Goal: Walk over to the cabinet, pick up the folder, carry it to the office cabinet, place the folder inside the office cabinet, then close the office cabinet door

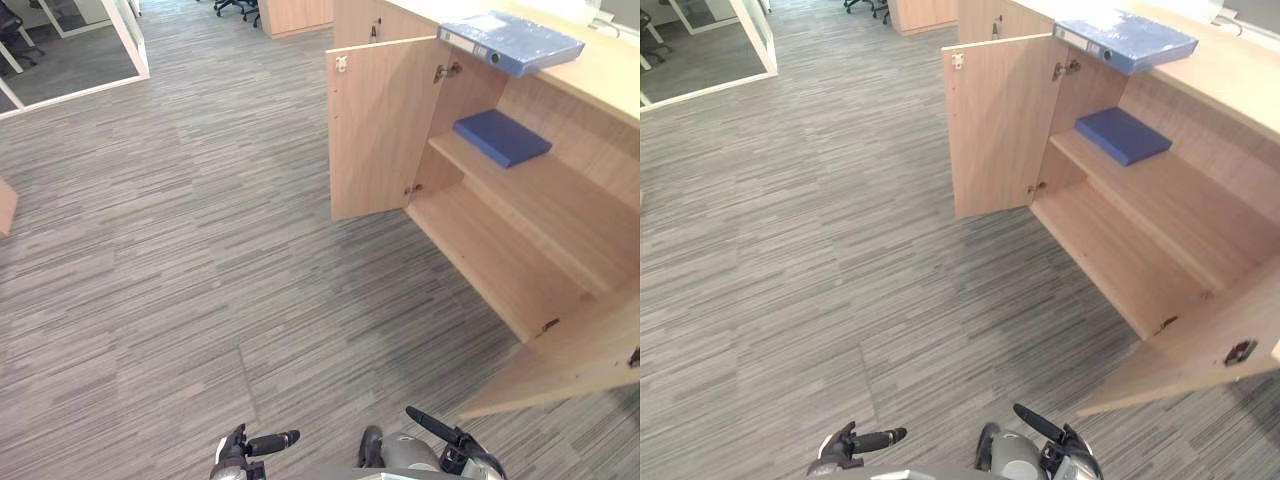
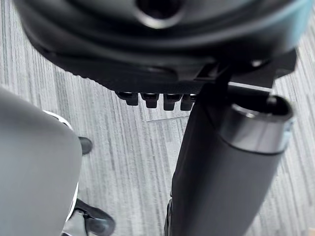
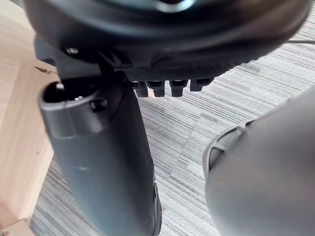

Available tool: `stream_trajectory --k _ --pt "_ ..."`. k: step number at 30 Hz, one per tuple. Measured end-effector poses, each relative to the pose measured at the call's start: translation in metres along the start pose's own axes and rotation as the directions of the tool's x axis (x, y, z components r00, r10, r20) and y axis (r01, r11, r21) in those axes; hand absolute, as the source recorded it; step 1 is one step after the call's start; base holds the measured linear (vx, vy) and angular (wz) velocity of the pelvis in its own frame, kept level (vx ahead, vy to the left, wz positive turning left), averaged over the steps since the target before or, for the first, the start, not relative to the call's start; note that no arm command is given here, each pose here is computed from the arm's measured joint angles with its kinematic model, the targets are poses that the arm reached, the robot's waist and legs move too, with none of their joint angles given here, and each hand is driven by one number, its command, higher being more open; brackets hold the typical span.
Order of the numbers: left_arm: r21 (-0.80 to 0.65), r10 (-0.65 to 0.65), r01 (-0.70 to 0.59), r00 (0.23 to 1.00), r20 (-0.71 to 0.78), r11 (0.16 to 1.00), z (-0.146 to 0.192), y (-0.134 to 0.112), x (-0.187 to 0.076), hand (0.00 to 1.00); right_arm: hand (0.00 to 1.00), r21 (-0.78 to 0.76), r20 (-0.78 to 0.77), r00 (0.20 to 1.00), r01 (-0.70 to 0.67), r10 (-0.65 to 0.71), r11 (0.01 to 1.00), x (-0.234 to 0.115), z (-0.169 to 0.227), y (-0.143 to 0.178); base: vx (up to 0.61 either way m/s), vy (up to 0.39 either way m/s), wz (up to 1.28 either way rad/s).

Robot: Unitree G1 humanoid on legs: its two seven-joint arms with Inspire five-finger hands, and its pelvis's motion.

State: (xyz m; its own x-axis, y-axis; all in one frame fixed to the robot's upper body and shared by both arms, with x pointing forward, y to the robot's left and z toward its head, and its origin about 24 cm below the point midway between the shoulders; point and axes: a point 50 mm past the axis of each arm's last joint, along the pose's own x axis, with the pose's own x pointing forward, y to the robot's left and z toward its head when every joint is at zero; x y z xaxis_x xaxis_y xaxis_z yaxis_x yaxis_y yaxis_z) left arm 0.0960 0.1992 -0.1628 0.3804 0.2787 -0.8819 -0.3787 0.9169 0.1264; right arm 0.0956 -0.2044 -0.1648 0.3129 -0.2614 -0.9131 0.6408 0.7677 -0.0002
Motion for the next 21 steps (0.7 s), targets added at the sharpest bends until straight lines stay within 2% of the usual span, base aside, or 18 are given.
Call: stream_trajectory --k 3,6,13,21 --pt "-0.18 0.062 -0.061 0.998 0.0 0.982 -0.005 0.009 -0.003 1.0 1.0 0.011 0.009 1.0 0.016 -0.016 1.0 -0.002 -0.003 -0.01 0.42 -0.22 -0.57" --pt "-0.24 0.102 -0.097 0.995 0.007 0.966 -0.002 0.014 -0.004 1.0 1.0 0.011 -0.01 1.0 0.025 -0.025 1.0 -0.002 -0.007 -0.012 0.51 -0.065 -0.92" --pt "-0.217 0.128 -0.103 0.986 0.109 0.971 0.026 0.01 -0.001 1.0 1.0 -0.01 -0.049 0.999 0.02 -0.02 1.0 -0.002 -0.012 -0.001 0.45 0.09 -0.8" --pt "-0.141 0.135 -0.119 0.985 0.111 0.983 0.031 0.013 0.001 1.0 1.0 -0.095 -0.039 0.999 -0.016 0.012 0.995 -0.002 -0.014 0.01 0.53 0.313 -0.55"
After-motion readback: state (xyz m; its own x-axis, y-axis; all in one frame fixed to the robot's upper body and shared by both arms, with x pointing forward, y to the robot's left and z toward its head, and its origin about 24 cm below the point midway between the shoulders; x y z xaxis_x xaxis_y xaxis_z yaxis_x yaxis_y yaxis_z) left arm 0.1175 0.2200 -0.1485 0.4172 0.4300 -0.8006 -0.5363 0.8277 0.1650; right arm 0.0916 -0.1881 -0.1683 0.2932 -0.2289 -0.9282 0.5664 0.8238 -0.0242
